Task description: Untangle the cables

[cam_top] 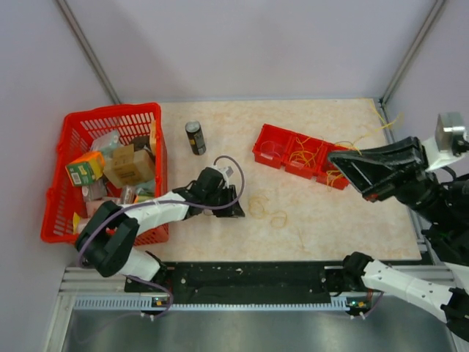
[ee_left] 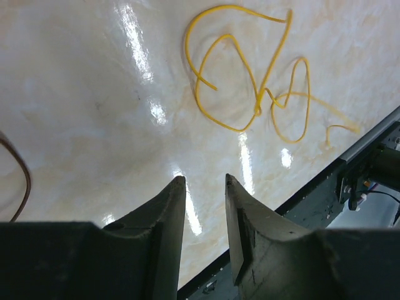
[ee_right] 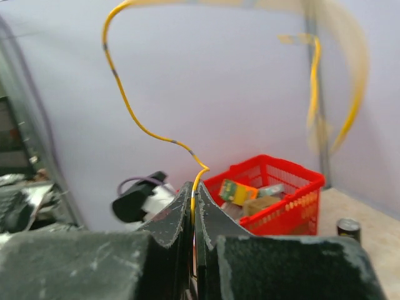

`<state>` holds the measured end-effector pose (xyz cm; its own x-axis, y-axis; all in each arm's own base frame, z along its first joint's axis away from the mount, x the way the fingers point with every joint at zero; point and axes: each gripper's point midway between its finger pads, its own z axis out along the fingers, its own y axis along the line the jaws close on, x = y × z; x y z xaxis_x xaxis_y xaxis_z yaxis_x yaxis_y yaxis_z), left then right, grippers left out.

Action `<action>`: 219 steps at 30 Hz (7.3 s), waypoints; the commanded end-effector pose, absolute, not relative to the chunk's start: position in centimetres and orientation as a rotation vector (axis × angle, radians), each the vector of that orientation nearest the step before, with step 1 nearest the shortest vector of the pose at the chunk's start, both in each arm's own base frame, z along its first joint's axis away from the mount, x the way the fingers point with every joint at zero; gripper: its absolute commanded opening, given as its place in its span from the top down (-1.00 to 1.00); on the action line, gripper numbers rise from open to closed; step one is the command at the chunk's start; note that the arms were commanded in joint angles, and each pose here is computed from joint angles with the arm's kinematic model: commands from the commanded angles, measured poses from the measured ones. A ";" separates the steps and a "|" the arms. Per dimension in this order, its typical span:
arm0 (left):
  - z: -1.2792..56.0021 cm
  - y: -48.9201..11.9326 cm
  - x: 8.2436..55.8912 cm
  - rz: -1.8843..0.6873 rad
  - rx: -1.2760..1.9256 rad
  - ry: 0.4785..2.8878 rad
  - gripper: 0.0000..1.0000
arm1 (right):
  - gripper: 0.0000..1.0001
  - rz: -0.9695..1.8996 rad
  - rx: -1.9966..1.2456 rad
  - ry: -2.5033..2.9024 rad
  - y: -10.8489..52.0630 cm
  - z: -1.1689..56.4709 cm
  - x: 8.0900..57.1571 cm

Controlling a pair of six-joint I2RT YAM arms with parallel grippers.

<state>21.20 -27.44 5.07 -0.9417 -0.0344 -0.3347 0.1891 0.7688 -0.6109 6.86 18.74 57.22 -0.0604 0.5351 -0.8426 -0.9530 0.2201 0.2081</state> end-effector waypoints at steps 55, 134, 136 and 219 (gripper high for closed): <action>7.1 -32.9 26.6 -0.805 0.400 2.569 0.84 | -0.46 0.584 0.161 2.229 11.1 19.4 32.8; 27.4 -22.4 18.5 -0.975 0.209 1.944 -0.53 | 1.00 0.277 0.156 2.039 12.1 27.9 42.1; 27.6 -22.3 18.5 -0.972 0.212 1.941 -0.53 | 1.00 0.265 0.156 2.016 11.5 27.7 44.7; 11.4 -25.2 21.2 -0.761 0.311 2.522 1.00 | 1.00 -0.064 -0.011 2.335 9.5 12.1 47.9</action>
